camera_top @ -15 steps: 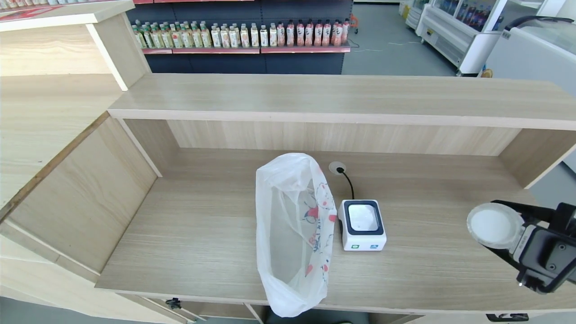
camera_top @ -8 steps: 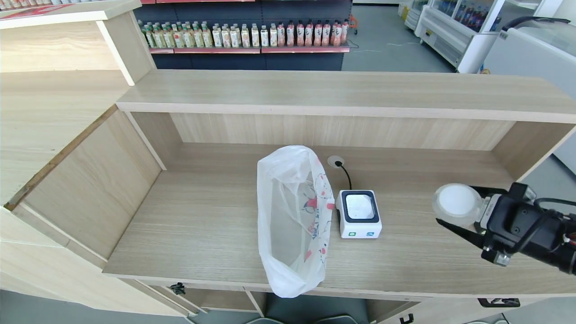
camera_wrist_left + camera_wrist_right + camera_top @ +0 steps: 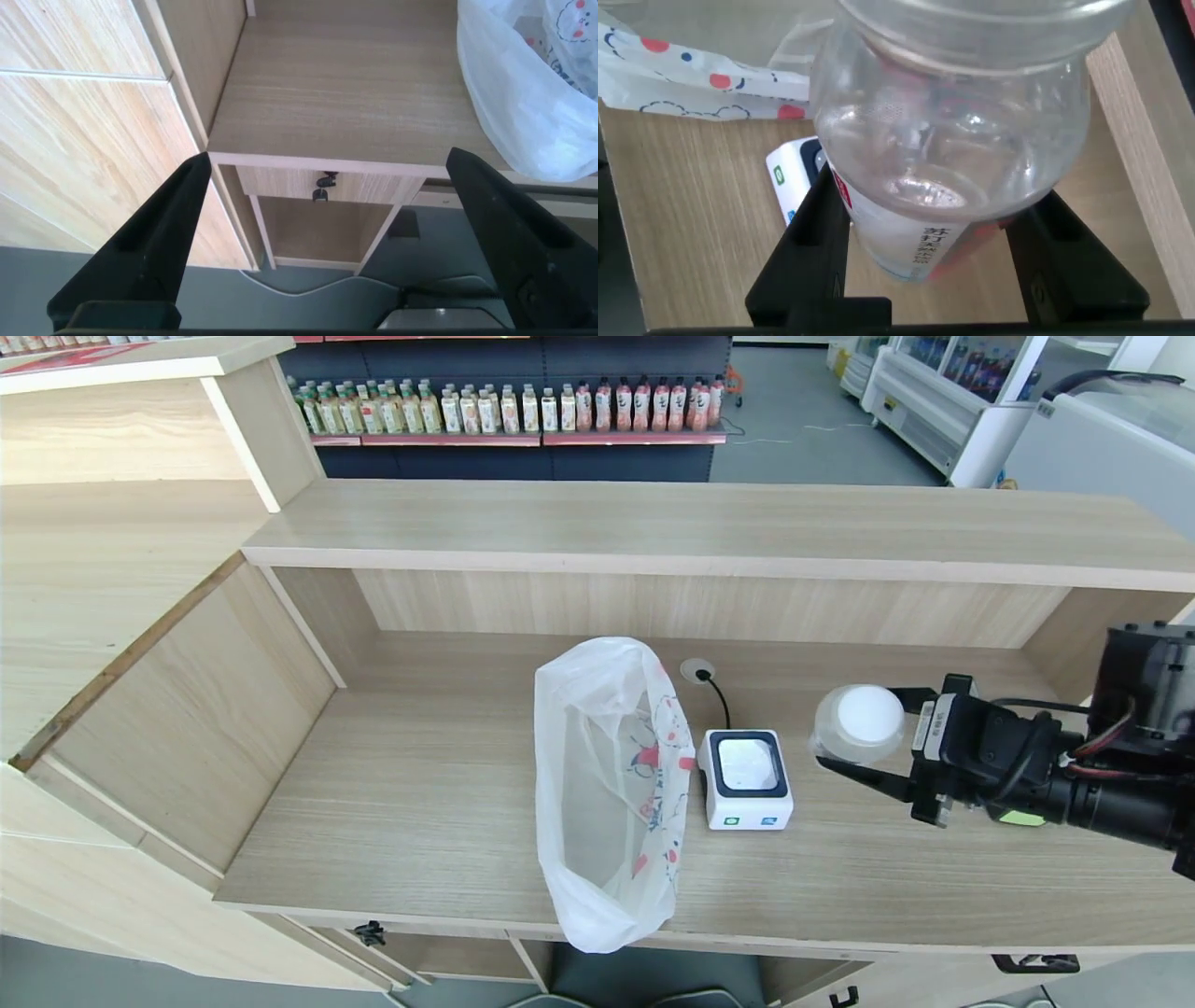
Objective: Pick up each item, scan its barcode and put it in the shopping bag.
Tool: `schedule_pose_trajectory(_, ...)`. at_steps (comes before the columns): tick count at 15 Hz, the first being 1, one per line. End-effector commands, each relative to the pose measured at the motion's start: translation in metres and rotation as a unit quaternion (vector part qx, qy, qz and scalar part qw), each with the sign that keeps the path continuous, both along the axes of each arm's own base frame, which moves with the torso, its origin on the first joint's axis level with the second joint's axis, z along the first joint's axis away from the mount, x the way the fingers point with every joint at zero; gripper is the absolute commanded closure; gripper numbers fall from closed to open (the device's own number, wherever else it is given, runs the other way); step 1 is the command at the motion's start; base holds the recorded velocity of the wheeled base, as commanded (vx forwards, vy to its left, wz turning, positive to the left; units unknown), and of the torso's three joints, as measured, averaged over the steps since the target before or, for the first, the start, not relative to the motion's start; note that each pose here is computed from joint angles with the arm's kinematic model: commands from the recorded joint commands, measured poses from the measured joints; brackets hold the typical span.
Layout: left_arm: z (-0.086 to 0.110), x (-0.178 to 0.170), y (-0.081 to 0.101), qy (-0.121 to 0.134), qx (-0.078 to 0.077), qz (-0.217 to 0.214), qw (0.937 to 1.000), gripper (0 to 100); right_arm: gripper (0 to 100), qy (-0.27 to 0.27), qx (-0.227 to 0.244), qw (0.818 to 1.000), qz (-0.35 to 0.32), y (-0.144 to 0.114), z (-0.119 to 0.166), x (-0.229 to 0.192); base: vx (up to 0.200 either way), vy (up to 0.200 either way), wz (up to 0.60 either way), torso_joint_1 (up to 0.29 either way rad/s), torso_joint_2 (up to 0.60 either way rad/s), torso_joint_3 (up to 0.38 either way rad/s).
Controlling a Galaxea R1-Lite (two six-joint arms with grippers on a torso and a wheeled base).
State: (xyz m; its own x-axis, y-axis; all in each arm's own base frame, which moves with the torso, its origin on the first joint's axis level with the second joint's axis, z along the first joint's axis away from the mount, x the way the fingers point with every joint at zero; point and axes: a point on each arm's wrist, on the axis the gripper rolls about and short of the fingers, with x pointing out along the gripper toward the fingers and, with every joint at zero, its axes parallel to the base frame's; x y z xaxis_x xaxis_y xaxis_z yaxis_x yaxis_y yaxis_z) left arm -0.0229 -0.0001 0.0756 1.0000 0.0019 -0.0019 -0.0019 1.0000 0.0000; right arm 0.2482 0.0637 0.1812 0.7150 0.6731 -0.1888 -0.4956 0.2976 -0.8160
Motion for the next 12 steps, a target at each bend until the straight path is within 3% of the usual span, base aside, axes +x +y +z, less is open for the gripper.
schedule_pose_trajectory(1, 0.000, 0.000, 0.000, 0.000, 0.000, 0.001, 1.0000, 0, 100, 0.026, -0.002, 1.000, 0.000, -0.005, -0.016, 0.015, 0.000, 0.000, 0.00, 0.000, 0.00, 0.000)
schedule_pose_trajectory(5, 0.000, 0.000, 0.000, 0.000, 0.000, -0.001, 1.0000, 0, 100, -0.008, 0.018, 0.999, 0.036, -0.010, -0.041, 0.048, 0.000, 0.000, 0.00, 0.000, 0.00, 0.000)
schedule_pose_trajectory(8, 0.000, 0.000, 0.000, 0.000, 0.001, 0.001, 1.0000, 0, 100, 0.006, 0.020, 0.999, 0.045, -0.011, -0.052, 0.056, 0.000, 0.000, 0.00, 0.000, 0.00, 0.000)
schedule_pose_trajectory(12, 0.000, 0.000, 0.000, 0.000, 0.001, 0.001, 1.0000, 0, 100, -0.005, 0.023, 0.999, 0.049, -0.008, -0.051, 0.074, 0.000, 0.000, 0.00, 0.000, 0.00, 0.000)
